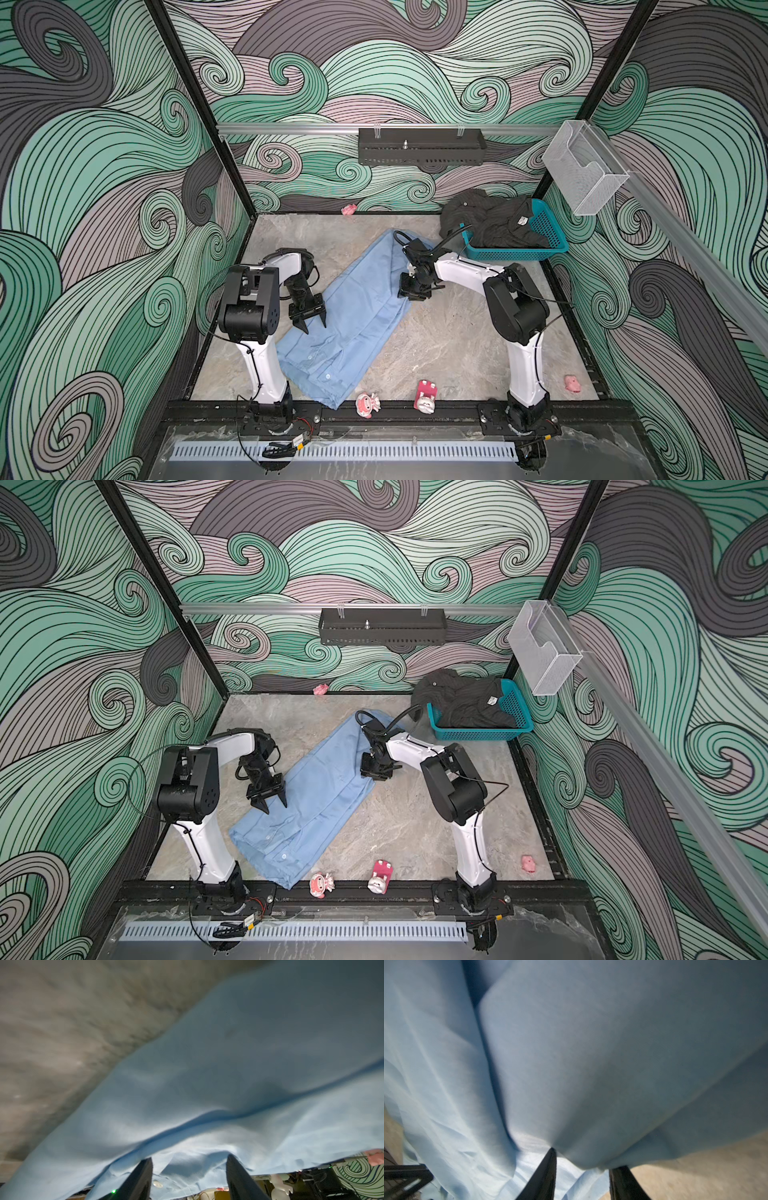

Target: Fold and stack the long sleeve shirts

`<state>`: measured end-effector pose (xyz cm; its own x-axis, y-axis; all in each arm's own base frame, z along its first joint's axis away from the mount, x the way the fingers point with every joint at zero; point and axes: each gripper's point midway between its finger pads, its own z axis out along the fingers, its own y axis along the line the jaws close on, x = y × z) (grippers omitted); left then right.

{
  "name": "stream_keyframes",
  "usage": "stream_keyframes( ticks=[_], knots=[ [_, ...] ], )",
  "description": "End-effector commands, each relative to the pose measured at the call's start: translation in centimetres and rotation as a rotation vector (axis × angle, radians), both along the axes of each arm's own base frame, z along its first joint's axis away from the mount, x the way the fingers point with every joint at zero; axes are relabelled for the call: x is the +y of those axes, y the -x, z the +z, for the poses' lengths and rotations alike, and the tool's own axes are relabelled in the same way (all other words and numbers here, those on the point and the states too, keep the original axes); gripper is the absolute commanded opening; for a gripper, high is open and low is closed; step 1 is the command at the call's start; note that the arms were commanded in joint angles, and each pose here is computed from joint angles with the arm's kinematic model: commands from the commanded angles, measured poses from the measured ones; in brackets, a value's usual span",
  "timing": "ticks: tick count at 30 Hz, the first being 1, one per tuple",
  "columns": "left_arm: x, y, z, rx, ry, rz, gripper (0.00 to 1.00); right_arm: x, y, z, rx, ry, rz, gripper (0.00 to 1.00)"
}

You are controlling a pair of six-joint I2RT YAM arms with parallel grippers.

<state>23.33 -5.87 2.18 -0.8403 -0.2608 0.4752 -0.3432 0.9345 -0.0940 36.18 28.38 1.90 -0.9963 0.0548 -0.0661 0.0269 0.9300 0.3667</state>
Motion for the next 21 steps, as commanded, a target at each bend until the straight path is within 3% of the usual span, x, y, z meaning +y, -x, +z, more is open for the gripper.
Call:
stream_keyframes(
  ticks=[1, 11, 18, 21],
  knots=[
    [-2.0, 0.4, -1.5, 0.035, 0.055, 0.006, 0.56, -1.2, -2.5, -2.7, 0.023, 0.035, 0.001, 0.41],
    [-10.2, -2.9, -2.4, -0.007, 0.213, 0.120, 0.53, 0.2, -13.2, -1.1, -0.081, 0.015, 0.050, 0.39],
    [-14.4, -2.5, -1.6, -0.017, 0.293, 0.146, 0.53, 1.2, -16.1, 1.5, -0.158, -0.046, 0.064, 0.39],
    [-14.3, -3.2, 1.6, -0.127, 0.311, 0.135, 0.54, 1.1, -16.0, 5.8, -0.223, -0.056, 0.080, 0.40]
  ],
)
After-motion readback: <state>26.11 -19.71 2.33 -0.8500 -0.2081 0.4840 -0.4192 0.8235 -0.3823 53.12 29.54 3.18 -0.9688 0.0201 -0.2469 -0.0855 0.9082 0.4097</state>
